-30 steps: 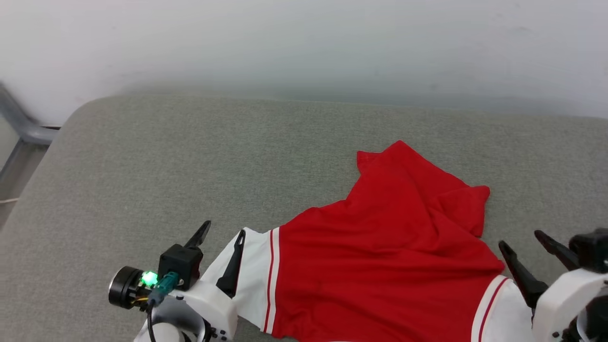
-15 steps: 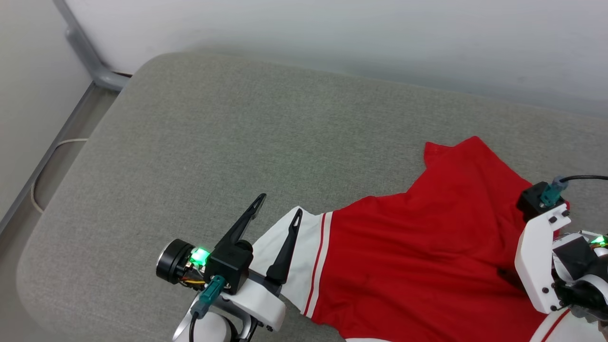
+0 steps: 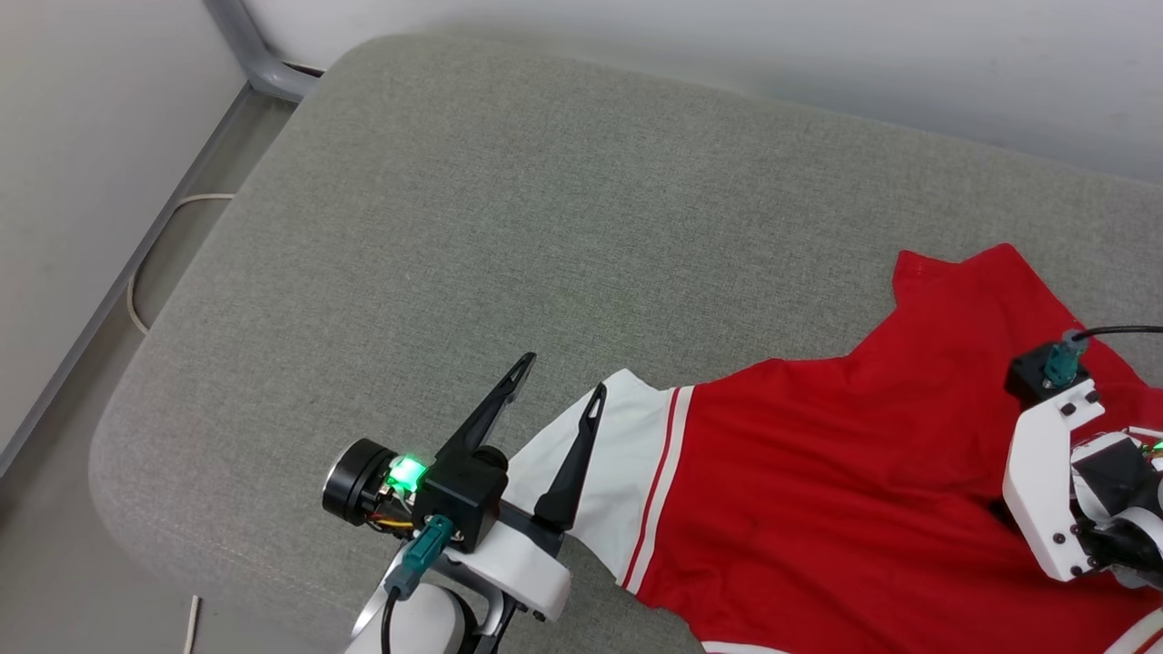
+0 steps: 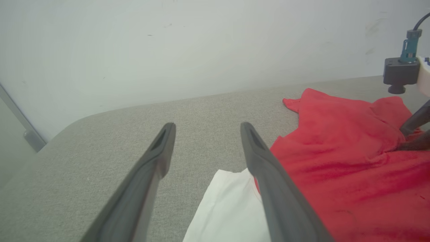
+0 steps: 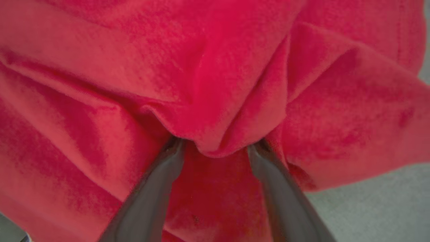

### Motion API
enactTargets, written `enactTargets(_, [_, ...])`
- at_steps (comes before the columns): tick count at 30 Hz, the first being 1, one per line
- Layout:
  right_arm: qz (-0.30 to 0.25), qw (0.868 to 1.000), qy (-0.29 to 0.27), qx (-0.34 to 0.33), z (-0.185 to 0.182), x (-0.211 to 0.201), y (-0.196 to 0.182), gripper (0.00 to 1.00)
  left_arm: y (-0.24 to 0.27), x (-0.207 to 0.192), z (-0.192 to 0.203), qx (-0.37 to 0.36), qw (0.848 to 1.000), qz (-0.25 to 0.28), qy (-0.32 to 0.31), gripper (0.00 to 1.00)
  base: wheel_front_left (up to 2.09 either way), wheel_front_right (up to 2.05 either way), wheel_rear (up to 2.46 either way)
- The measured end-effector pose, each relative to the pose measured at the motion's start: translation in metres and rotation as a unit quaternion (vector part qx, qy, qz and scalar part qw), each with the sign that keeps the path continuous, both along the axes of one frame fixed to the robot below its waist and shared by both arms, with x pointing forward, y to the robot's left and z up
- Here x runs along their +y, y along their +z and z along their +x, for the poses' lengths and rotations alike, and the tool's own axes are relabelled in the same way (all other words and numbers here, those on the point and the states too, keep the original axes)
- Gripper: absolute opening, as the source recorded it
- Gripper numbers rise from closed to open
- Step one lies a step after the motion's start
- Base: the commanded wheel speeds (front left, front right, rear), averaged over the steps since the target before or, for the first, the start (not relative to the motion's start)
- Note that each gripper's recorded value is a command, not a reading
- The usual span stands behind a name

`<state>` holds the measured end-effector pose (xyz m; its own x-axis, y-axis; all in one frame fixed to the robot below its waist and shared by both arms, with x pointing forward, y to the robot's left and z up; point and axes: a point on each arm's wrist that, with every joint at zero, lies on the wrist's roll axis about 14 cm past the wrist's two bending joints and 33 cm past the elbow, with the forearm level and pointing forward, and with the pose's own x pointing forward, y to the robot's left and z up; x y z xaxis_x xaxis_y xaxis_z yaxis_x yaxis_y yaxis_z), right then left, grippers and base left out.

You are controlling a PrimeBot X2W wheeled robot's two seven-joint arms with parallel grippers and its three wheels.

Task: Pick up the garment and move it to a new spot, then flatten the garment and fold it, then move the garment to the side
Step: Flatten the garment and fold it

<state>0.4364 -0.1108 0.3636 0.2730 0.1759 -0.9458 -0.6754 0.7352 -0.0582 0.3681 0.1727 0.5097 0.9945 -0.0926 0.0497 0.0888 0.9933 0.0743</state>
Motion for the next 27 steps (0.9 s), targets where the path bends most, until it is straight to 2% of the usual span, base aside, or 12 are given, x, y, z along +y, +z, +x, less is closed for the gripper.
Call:
enactTargets(1, [-0.003,1.0,0.005,-0.006,0.003,-0.001,0.0,0.0,0.0,0.0,0.0,-0.001,1.0,0.0,0.001,1.0,0.0,0.0,0.0])
enactTargets(5, [-0.012,0.999,0.015,-0.044,0.023,-0.006,0.007,0.0,0.001,0.0,0.003,-0.002,1.0,0.0,0.0,1.0,0.0,0.0,0.0])
enactTargets(10, [-0.037,0.991,0.029,-0.125,0.069,-0.02,0.032,0.0,0.0,-0.003,0.005,-0.001,1.0,-0.002,-0.002,1.0,0.0,0.0,0.0])
enactTargets(18, [-0.052,0.965,0.066,-0.247,0.139,-0.015,0.073,0.0,-0.006,-0.002,0.01,0.01,1.0,-0.004,-0.001,1.0,0.0,0.0,0.0])
enactTargets(22, [-0.062,0.955,0.088,-0.275,0.159,-0.01,0.076,0.0,-0.009,0.0,0.013,0.015,1.0,-0.004,0.003,1.0,0.0,0.0,0.0])
enactTargets(26, [-0.055,0.962,0.084,-0.252,0.154,-0.008,0.054,0.0,-0.011,0.001,0.015,0.017,1.0,-0.005,0.006,1.0,0.0,0.0,0.0])
enactTargets(27, [-0.044,0.962,0.083,-0.255,0.154,-0.005,0.053,1.0,-0.011,0.002,0.015,0.017,1.0,-0.006,0.006,1.0,0.0,0.0,0.0])
